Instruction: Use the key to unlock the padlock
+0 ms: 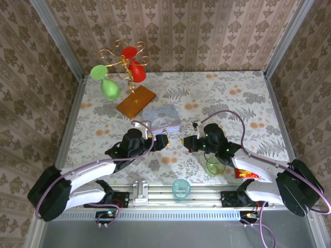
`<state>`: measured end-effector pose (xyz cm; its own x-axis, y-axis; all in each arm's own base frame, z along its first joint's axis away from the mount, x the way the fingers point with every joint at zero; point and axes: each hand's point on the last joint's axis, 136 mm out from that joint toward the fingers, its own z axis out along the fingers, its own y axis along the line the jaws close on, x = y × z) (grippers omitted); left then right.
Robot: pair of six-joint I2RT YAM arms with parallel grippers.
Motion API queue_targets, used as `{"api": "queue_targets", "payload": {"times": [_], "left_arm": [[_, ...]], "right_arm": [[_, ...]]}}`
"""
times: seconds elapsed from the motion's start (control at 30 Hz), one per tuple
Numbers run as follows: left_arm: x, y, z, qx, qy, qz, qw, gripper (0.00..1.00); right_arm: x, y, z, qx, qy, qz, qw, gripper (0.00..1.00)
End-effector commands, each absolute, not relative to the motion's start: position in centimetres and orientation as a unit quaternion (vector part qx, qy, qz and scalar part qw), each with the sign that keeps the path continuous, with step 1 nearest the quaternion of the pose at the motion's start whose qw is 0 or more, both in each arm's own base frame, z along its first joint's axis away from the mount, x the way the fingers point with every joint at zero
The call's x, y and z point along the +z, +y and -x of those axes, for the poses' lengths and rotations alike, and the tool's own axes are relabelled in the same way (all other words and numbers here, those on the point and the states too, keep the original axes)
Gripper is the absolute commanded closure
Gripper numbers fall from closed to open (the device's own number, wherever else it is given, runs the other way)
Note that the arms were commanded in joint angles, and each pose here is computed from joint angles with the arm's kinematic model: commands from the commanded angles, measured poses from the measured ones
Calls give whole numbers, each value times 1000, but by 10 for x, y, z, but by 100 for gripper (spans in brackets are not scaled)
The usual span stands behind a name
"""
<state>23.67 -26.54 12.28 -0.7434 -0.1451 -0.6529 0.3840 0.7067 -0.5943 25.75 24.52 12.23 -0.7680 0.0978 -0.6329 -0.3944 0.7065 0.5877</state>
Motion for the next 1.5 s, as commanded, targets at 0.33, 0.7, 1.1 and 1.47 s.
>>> {"api": "queue_targets", "payload": {"times": [0.33,0.7,1.1,1.47], "left_arm": [[78,-290,-273,-307,881,-84,351,33],[57,-295,-279,-302,879,-84,361,41],[45,-291,-280,-323,880,-65,343,58],[36,-294,-278,-328,881,-68,333,71]], "right_arm": [[124,231,-255,349,868,81,344,100],[119,225,-249,346,868,77,347,100],[122,221,-245,350,864,73,355,100],[127,220,-246,347,864,75,357,100]]}}
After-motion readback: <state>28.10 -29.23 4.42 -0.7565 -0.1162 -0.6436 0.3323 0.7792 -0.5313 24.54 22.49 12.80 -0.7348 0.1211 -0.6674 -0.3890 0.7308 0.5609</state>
